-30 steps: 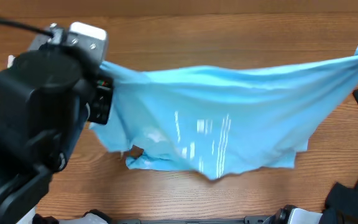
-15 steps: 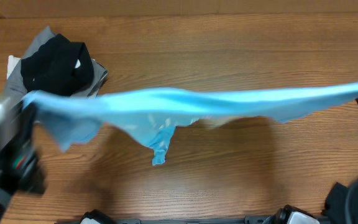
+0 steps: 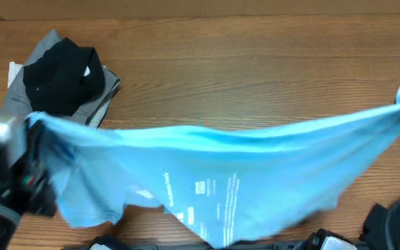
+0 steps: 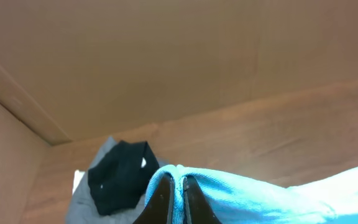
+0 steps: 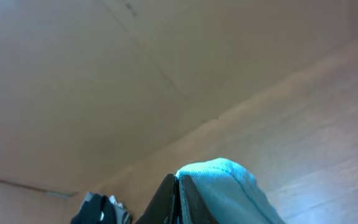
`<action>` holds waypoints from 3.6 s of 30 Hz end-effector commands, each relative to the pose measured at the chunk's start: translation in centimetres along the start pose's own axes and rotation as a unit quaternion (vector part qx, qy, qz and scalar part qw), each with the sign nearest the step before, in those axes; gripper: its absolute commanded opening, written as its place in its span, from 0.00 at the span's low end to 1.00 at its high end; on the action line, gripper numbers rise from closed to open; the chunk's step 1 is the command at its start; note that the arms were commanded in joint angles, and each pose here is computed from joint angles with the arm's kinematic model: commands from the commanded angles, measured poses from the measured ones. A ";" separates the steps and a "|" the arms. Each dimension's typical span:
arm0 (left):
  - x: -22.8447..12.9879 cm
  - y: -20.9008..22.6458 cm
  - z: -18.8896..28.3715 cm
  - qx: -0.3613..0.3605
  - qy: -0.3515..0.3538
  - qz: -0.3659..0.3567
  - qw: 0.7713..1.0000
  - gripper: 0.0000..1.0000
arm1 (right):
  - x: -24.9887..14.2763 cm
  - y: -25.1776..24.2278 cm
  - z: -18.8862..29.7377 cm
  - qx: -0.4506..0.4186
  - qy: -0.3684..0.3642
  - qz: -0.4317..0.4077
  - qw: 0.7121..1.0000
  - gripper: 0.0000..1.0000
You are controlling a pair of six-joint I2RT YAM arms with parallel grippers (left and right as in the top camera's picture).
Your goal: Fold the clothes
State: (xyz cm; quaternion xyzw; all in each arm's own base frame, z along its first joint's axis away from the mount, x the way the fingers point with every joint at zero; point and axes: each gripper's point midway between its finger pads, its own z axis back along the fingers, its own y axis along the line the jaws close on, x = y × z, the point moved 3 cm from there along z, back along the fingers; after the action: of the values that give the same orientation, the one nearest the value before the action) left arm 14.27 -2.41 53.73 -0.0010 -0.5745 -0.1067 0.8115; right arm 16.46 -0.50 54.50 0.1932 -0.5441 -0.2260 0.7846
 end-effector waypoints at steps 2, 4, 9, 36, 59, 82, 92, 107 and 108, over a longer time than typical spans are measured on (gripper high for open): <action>0.0 -2.3 -5.8 0.003 0.064 -0.026 0.998 0.04 | 0.3 -2.4 -4.7 -0.030 0.057 -0.014 0.998 0.04; -0.1 -3.5 -8.7 0.004 0.092 -0.039 0.995 0.04 | 0.3 -3.6 -7.1 -0.042 0.087 -0.021 0.995 0.04; -0.5 -6.3 -18.2 0.028 0.151 -0.077 0.985 0.04 | 0.6 -6.3 -15.4 -0.050 0.157 -0.014 0.986 0.04; -8.6 -4.5 -33.9 -0.007 0.316 -0.026 0.948 1.00 | -6.4 -21.7 -28.6 -0.261 0.355 -0.077 0.894 0.71; -24.0 -12.0 -37.1 -0.160 0.598 0.049 0.784 0.49 | -29.8 -28.3 -37.0 -0.273 0.454 -0.108 0.841 0.04; -38.4 -14.0 -36.0 -0.109 0.707 0.025 0.699 0.39 | -17.3 -21.5 -37.8 -0.154 0.372 -0.040 0.915 0.08; -44.4 -11.3 -35.3 -0.012 0.721 0.023 0.692 0.10 | -20.8 -21.8 -30.9 -0.225 0.486 -0.077 0.841 0.24; -46.9 -5.2 -33.6 0.051 0.740 0.094 0.664 0.04 | -32.8 -28.4 -30.3 -0.287 0.514 -0.110 0.801 0.26; -46.7 -5.1 -33.5 0.050 0.738 0.092 0.666 0.04 | -33.2 -28.7 -30.7 -0.283 0.506 -0.111 0.807 0.18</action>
State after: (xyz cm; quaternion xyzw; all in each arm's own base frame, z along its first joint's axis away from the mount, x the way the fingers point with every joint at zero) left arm 31.60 -6.50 2.19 -0.0062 0.1716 0.0406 0.9843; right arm 31.53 -4.04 4.24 0.1077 0.0455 -0.3104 0.9434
